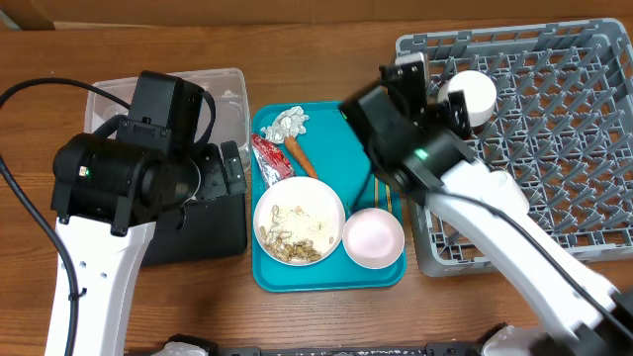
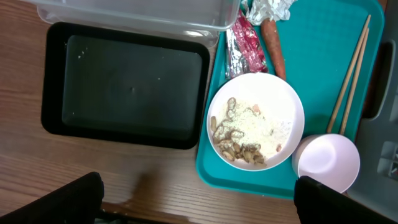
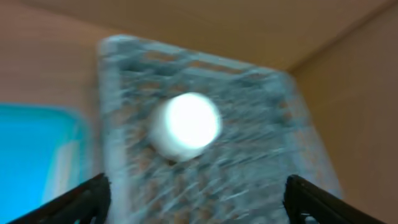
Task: Sort waste into correct bins and load items into the dishwasher
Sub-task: 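Move the right gripper to the pink bowl and grasp its rim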
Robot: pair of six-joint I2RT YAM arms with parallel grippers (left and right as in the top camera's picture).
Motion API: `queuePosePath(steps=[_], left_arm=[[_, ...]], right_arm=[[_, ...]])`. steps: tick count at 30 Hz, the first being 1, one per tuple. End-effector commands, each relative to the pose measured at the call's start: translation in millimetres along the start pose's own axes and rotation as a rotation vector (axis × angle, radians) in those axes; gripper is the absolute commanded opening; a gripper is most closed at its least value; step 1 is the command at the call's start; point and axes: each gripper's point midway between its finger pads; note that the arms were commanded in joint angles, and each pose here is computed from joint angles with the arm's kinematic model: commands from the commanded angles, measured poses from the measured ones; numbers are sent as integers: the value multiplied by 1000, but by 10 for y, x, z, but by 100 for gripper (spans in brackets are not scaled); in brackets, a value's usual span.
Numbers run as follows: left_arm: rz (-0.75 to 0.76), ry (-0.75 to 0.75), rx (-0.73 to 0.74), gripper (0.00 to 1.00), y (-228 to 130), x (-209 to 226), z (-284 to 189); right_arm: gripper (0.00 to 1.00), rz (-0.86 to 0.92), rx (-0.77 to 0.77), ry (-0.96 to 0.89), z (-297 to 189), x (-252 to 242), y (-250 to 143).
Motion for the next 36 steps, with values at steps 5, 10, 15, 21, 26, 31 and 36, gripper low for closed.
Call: queuePosePath(steps=[5, 10, 15, 21, 26, 31, 36], left_arm=[[-2, 16, -10, 100, 33, 36, -8], [-2, 16, -11, 100, 34, 35, -8], [-2, 16, -11, 100, 34, 35, -8], [-2, 16, -10, 100, 33, 35, -7], [-2, 16, -10, 100, 32, 36, -7], [-2, 16, -10, 100, 33, 35, -8], [-2, 16, -10, 100, 32, 36, -7]], right_arm=[[78, 32, 490, 630, -655, 739, -811], [77, 75, 765, 554, -686, 674, -1468], [68, 21, 871, 467, -554, 573, -1998], [63, -39, 955, 467, -580, 598, -2438], [63, 48, 1007, 431, -584, 655, -2642], [57, 106, 1002, 417, -466, 718, -2801], [54, 117, 983, 383, -396, 687, -2842]])
Point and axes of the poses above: each gripper's point midway between its finger pads, its own z axis out along the fingers, its own x axis along the line the jaws close on, y = z × x, and after that the axes turned 11 degrees about z, right-handed
